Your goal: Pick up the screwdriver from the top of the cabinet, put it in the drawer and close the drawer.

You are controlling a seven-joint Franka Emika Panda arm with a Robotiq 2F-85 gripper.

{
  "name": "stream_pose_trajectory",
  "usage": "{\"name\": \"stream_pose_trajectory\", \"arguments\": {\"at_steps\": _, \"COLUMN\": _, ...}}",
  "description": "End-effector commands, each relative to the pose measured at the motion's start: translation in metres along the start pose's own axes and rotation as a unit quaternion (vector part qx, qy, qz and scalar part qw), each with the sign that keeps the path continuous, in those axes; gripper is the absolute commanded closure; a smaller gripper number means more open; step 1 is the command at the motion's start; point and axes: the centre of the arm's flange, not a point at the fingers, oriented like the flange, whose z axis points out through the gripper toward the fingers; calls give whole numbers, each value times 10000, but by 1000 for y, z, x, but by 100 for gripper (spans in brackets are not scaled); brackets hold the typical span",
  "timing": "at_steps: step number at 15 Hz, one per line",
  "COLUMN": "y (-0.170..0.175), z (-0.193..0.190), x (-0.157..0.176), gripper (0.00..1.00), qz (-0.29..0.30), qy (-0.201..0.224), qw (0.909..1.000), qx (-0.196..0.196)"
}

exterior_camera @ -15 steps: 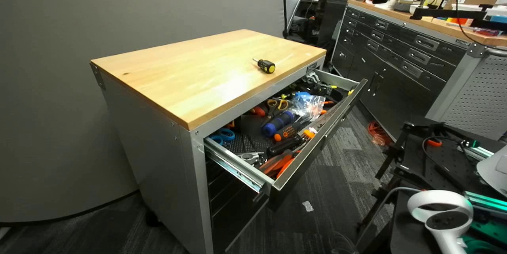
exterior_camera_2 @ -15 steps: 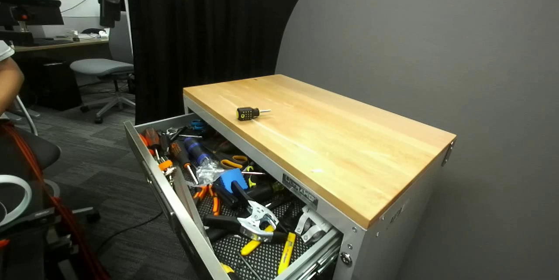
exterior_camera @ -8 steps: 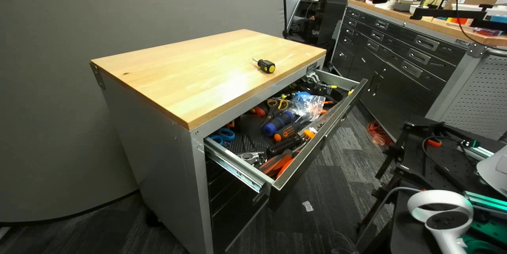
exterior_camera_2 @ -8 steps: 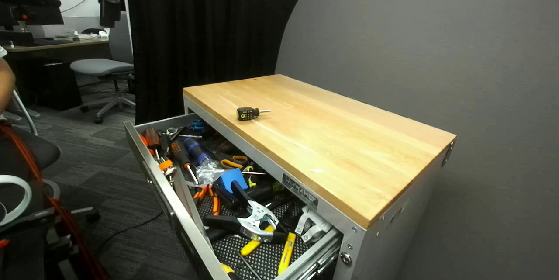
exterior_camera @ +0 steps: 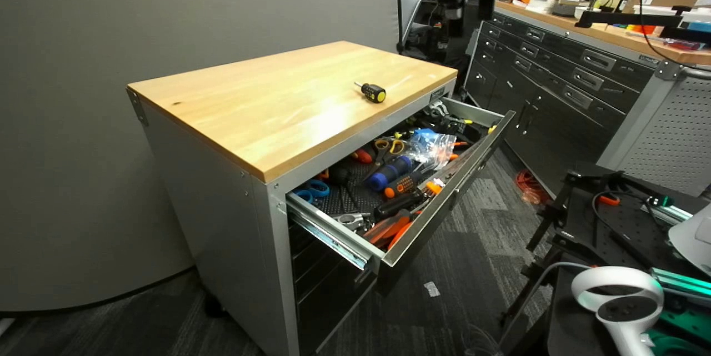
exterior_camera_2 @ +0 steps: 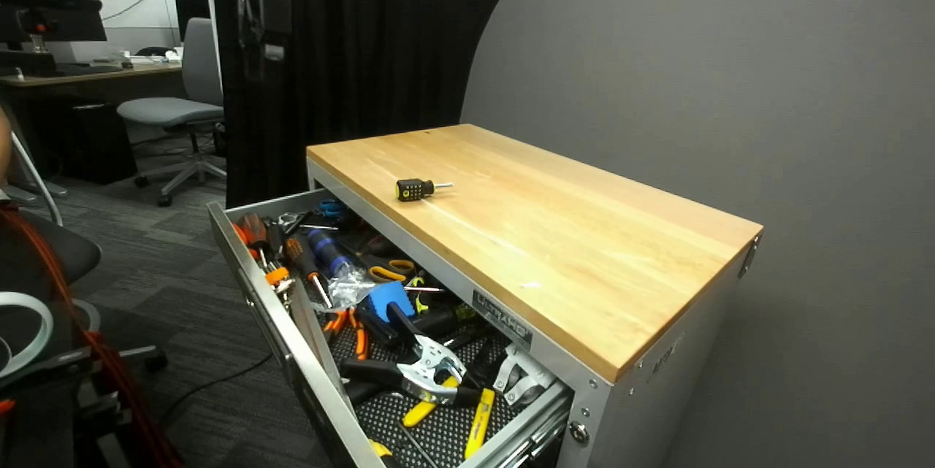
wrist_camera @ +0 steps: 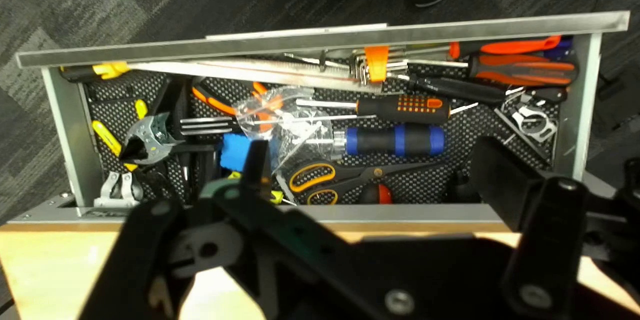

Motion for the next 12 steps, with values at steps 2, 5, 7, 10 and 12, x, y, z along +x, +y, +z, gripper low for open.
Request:
{"name": "stream_pose_trajectory", "arguments": {"at_steps": 2, "y": -22, "z": 22, "x": 98, "gripper": 0, "qz": 221, "qy": 176, "qw": 9996, "qx": 20}}
{"name": "stream_pose_trajectory", "arguments": {"at_steps": 5, "y": -27, "z": 52, "x": 143, "gripper": 0, "qz": 330, "qy": 148, "qw": 9993, "qx": 100}}
{"name": "stream_pose_trajectory", "arguments": {"at_steps": 7, "y": -30, "z": 71, "x": 166, "gripper": 0, "qz": 414, "qy": 125, "qw": 9990, "qx": 145}}
{"name": "stream_pose_trajectory", "arguments": {"at_steps": 10, "y": -33, "z": 89, "x": 189, "gripper": 0, "qz": 566, "qy": 239, "qw": 9981, "qx": 47}}
{"name": "stream_pose_trajectory", "arguments": {"at_steps": 12, "y": -31, "z": 95, "x": 198, "gripper": 0, "qz": 665, "qy": 270, "qw": 9974, "qx": -40}}
